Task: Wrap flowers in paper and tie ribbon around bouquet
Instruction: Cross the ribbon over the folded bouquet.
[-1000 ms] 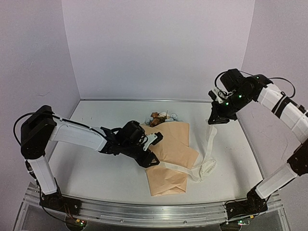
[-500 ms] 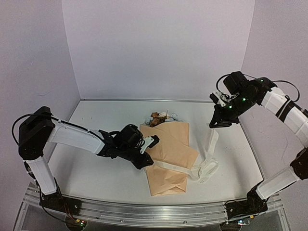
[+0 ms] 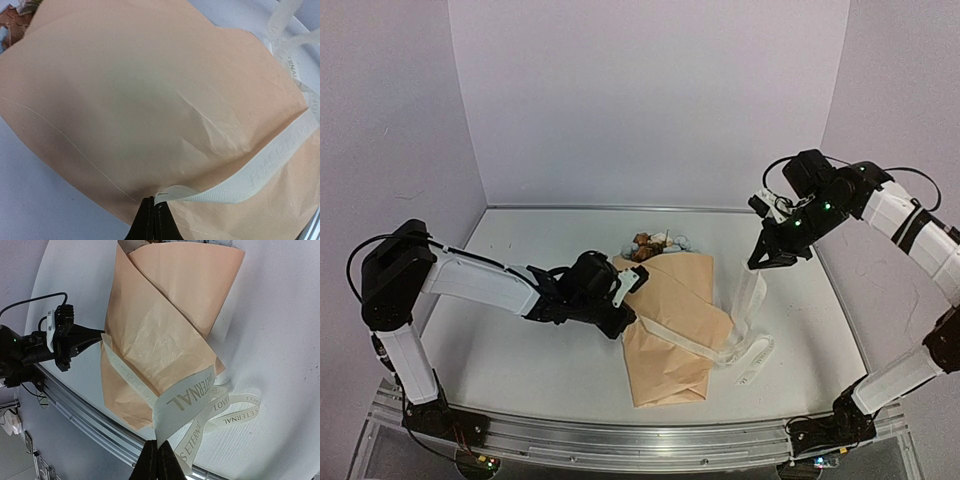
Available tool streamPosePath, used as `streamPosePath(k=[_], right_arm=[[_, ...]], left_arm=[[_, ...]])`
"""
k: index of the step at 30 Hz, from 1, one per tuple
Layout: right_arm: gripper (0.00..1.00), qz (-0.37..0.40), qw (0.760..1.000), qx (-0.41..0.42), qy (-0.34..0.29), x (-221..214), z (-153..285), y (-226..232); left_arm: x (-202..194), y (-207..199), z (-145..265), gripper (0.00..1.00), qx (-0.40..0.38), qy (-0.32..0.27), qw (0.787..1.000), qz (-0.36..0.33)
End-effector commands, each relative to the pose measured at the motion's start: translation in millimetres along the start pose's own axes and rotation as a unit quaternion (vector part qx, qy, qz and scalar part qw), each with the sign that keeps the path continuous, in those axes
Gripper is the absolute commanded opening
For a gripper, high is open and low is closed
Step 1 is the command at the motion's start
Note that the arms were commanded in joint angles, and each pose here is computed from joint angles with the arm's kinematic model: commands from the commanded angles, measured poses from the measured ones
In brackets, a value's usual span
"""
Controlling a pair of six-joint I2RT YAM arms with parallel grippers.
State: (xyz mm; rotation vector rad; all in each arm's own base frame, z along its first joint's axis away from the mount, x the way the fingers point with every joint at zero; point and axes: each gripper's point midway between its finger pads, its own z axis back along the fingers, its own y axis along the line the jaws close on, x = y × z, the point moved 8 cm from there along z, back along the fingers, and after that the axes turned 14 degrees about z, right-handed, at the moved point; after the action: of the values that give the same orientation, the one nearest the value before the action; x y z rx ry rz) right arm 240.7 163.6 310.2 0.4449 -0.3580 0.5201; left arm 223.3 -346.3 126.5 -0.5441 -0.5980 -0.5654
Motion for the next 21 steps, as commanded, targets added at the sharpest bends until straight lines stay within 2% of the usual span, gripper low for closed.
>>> streamPosePath(k=[1,6,12,16,21], right_arm=[[0.00,0.009,1.000,-0.029,-0.008,11.7,-2.5,-10.5],[0.00,-0.002,0.999,-0.015,-0.031,32.1,-2.2,-15.0],[0.00,-0.021,0.993,0.080,-0.084,63.3,-6.8,0.4],[0.00,-0.041,0.975,0.192,-0.104,81.8,-21.0,23.1],[0.00,-0.072,0.939,0.329,-0.075,90.9,-44.8,50.5]], left_arm=[[42.1,8.0,3.6,0.00,0.029,-0.069,0.997,-0.014],[59.9,14.6,4.3,0.00,0.022,-0.080,0.996,-0.023],[63.7,12.5,-1.7,0.00,-0.033,-0.060,0.997,-0.036],[65.5,12.2,-2.1,0.00,-0.078,-0.048,0.995,-0.028],[63.9,14.8,-3.3,0.00,-0.119,-0.033,0.992,-0.015]])
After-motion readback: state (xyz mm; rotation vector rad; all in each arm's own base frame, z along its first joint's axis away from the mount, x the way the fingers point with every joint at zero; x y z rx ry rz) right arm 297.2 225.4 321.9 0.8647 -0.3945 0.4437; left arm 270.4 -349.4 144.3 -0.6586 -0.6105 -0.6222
